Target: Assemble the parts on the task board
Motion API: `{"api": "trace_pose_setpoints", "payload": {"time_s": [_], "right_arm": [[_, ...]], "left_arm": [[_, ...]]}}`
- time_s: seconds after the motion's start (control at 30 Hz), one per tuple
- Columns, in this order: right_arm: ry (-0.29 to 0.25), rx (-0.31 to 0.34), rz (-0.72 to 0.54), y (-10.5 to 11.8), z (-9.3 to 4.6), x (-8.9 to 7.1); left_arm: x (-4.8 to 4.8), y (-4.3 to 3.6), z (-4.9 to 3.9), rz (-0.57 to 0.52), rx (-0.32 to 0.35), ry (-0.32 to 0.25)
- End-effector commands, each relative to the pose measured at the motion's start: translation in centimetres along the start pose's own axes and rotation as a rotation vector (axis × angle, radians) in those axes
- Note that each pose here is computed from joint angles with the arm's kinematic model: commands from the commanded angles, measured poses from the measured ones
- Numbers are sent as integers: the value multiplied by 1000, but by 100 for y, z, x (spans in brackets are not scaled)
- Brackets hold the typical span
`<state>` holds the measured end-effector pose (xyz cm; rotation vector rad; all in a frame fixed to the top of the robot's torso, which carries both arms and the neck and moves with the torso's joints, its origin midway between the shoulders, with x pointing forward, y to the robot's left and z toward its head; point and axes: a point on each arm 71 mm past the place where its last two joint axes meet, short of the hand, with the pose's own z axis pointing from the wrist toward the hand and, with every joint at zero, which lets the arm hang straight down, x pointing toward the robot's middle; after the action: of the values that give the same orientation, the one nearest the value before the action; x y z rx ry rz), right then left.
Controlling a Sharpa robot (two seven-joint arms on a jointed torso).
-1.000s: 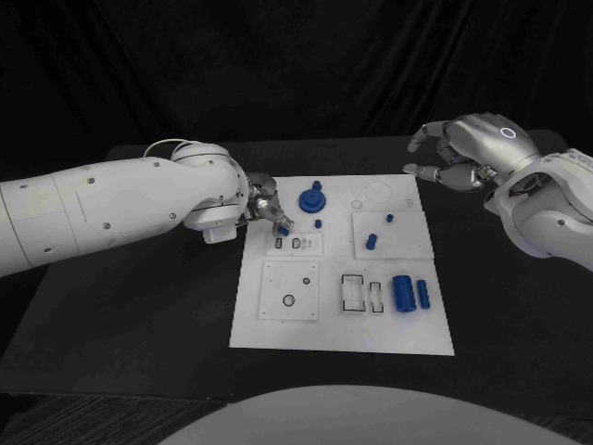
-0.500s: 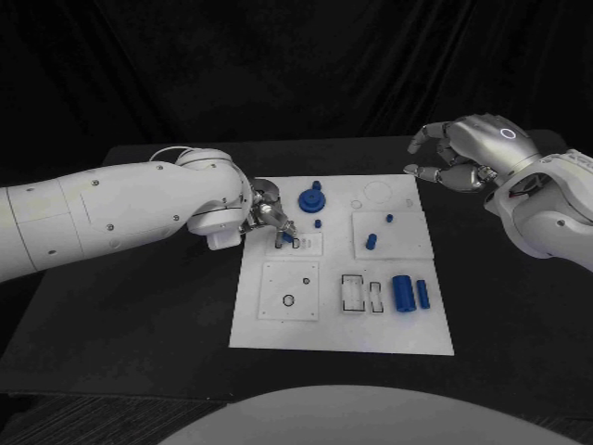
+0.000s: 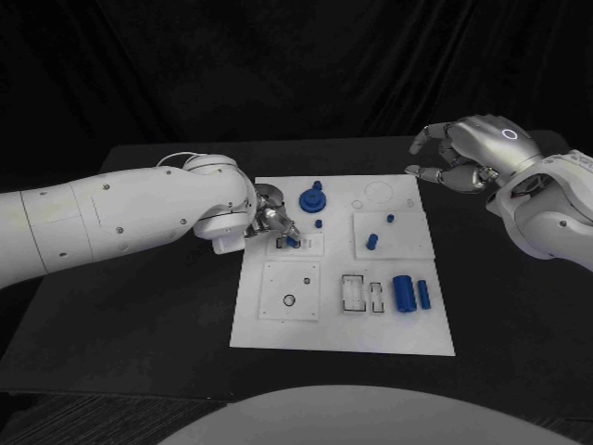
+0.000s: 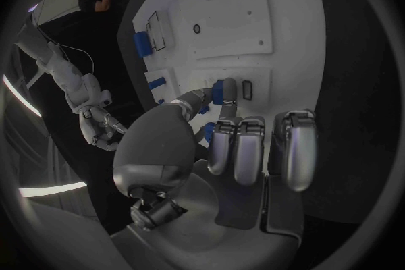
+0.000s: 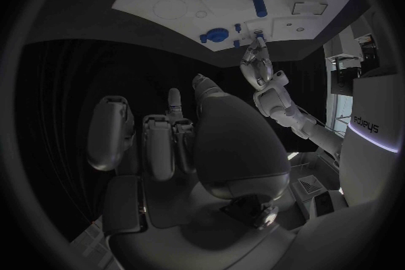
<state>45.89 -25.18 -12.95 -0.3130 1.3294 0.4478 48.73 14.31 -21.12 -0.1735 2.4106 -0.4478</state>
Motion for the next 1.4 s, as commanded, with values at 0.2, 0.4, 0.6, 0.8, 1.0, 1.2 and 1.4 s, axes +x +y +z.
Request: {"api": "trace_pose_setpoints", "payload": {"time_s": [0.2, 0.4, 0.6, 0.8, 1.0, 1.2, 1.4], "right_arm": [[4, 17, -6, -20, -11, 7], [7, 19, -8, -28, -11, 9], [10, 21, -9, -33, -13, 13], [15, 22, -9, -32, -15, 23], [20, 25, -6, -33, -19, 34], [26, 30, -5, -43, -27, 38], [29, 33, -5, -47, -30, 40]], "left_arm": [[13, -29, 17, -20, 32, -9], [9, -28, 25, -25, 37, -15], [6, -20, 27, -26, 38, -14], [11, -7, 35, -23, 34, -7], [26, -6, 49, -21, 33, 1], [43, 2, 64, -18, 30, 9], [56, 15, 73, -19, 27, 14]]}}
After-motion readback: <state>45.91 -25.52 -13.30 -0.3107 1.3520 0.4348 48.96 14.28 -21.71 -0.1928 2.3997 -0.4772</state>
